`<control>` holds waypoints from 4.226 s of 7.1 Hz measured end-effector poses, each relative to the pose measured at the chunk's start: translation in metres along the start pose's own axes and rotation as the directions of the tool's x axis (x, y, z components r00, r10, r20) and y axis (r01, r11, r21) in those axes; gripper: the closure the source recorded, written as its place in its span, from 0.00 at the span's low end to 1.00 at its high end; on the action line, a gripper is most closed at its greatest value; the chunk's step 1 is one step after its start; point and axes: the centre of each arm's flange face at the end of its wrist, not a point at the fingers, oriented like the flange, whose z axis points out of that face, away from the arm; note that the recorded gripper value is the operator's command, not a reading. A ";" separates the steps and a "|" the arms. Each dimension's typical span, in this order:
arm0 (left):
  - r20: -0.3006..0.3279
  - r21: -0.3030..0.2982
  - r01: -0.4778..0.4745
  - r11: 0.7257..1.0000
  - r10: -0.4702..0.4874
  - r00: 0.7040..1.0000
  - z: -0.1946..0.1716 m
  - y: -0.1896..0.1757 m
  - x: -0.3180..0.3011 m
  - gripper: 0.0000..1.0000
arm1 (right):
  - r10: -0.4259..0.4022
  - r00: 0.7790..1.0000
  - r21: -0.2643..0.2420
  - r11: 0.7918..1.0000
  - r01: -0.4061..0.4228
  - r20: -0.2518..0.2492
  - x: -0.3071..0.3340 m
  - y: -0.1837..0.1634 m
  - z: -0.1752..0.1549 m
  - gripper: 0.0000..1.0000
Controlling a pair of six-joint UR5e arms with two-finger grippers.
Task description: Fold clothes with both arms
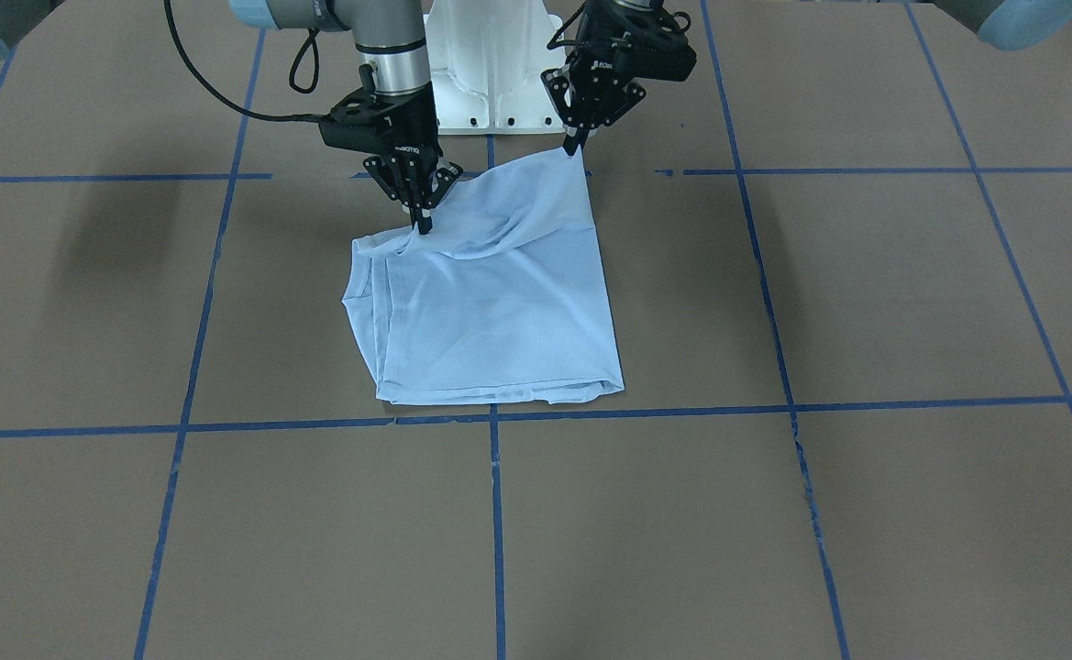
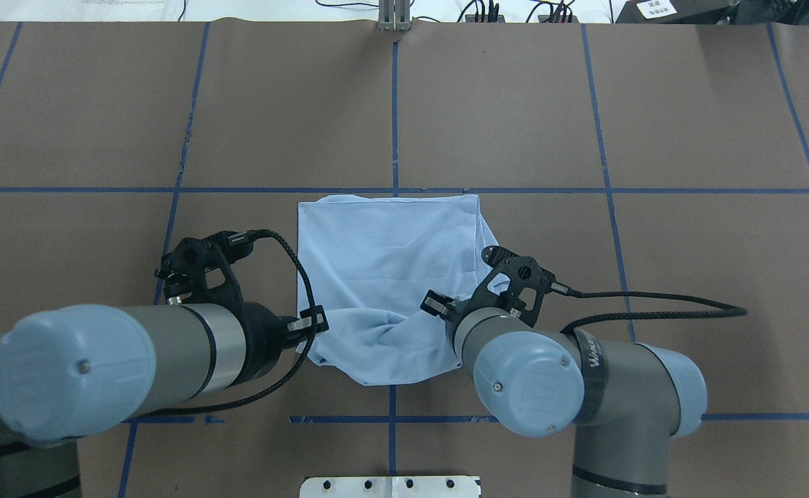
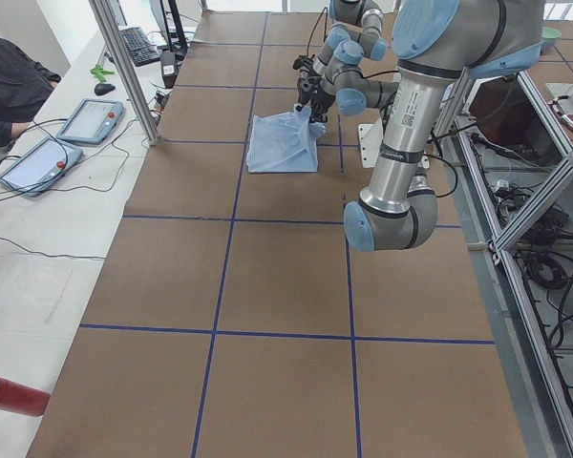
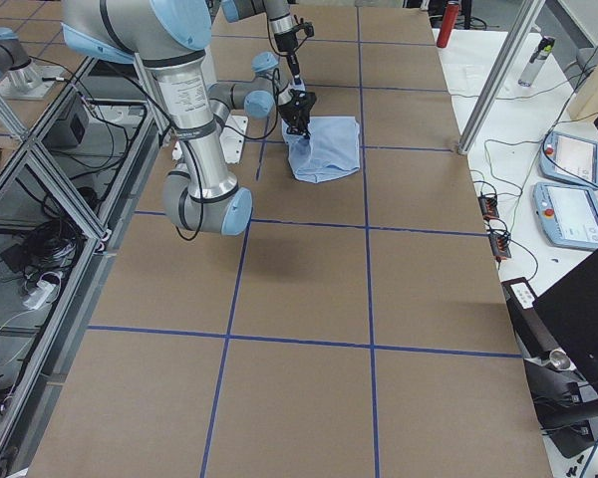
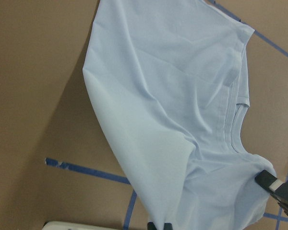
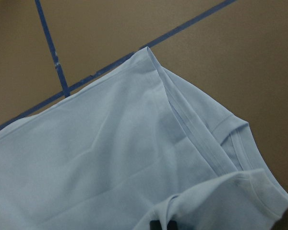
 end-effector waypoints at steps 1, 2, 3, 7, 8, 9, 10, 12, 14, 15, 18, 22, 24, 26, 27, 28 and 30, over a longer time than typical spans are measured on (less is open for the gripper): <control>0.021 0.030 -0.014 0.999 0.013 1.000 0.013 -0.024 0.004 1.00 | -0.001 1.000 0.014 1.000 0.001 -0.021 -0.006 -0.016 0.013 1.00; 0.038 0.057 -0.024 0.998 0.022 0.999 0.031 -0.045 0.006 1.00 | -0.001 0.999 0.026 1.000 0.002 -0.044 -0.009 -0.029 0.027 1.00; 0.048 0.080 -0.027 0.996 0.023 0.999 0.057 -0.065 0.004 1.00 | 0.003 0.998 0.039 0.999 -0.001 -0.060 -0.012 -0.038 0.044 1.00; 0.115 0.128 -0.073 0.989 0.058 0.992 0.131 -0.117 -0.004 1.00 | 0.002 0.996 0.059 0.998 0.003 -0.089 -0.011 -0.064 0.096 1.00; 0.134 0.126 -0.090 0.988 0.073 0.988 0.143 -0.121 -0.007 1.00 | 0.002 0.996 0.061 0.998 0.004 -0.094 -0.010 -0.066 0.101 1.00; 0.150 0.122 -0.105 0.987 0.086 0.985 0.162 -0.124 -0.011 1.00 | 0.001 0.995 0.062 0.998 0.006 -0.101 -0.008 -0.066 0.104 1.00; 0.156 0.120 -0.113 0.986 0.094 0.983 0.180 -0.127 -0.016 1.00 | 0.001 0.994 0.064 0.998 0.006 -0.107 -0.007 -0.068 0.108 1.00; 0.157 0.120 -0.118 0.986 0.098 0.983 0.197 -0.130 -0.020 0.91 | -0.009 0.993 0.072 0.997 0.018 -0.118 -0.005 -0.075 0.114 0.01; 0.148 0.123 -0.125 0.985 0.107 0.983 0.197 -0.133 -0.021 0.00 | -0.079 0.989 0.077 0.993 0.089 -0.125 -0.004 -0.086 0.115 0.00; 0.132 0.118 -0.152 0.981 0.136 0.982 0.191 -0.137 -0.022 0.00 | -0.131 0.985 0.070 0.988 0.139 -0.112 -0.012 -0.089 0.109 0.00; 0.084 0.057 -0.226 0.972 0.221 0.972 0.154 -0.156 -0.045 0.00 | -0.288 0.957 0.005 0.957 0.289 -0.041 -0.049 -0.055 0.080 0.00; 0.078 0.052 -0.234 0.971 0.229 0.970 0.147 -0.159 -0.049 0.00 | -0.413 0.908 0.077 0.905 0.418 -0.071 -0.059 0.028 0.096 0.00; 0.078 0.052 -0.234 0.971 0.229 0.970 0.147 -0.159 -0.049 0.00 | -0.429 0.897 0.099 0.893 0.438 -0.104 -0.070 0.034 0.110 0.00; 0.078 0.053 -0.234 0.971 0.229 0.970 0.147 -0.159 -0.049 0.00 | -0.488 0.860 0.111 0.856 0.506 -0.151 -0.069 0.014 0.121 0.00; 0.078 0.053 -0.233 0.971 0.229 0.970 0.147 -0.159 -0.049 0.00 | -0.534 0.823 0.115 0.821 0.560 -0.192 -0.067 -0.012 0.132 0.00; 0.078 0.053 -0.232 0.971 0.228 0.971 0.147 -0.159 -0.049 0.00 | -0.584 0.772 0.111 0.774 0.623 -0.251 -0.062 -0.051 0.149 0.00; 0.077 0.053 -0.230 0.972 0.226 0.971 0.147 -0.159 -0.049 0.00 | -0.629 0.708 0.102 0.720 0.686 -0.319 -0.056 -0.135 0.177 0.00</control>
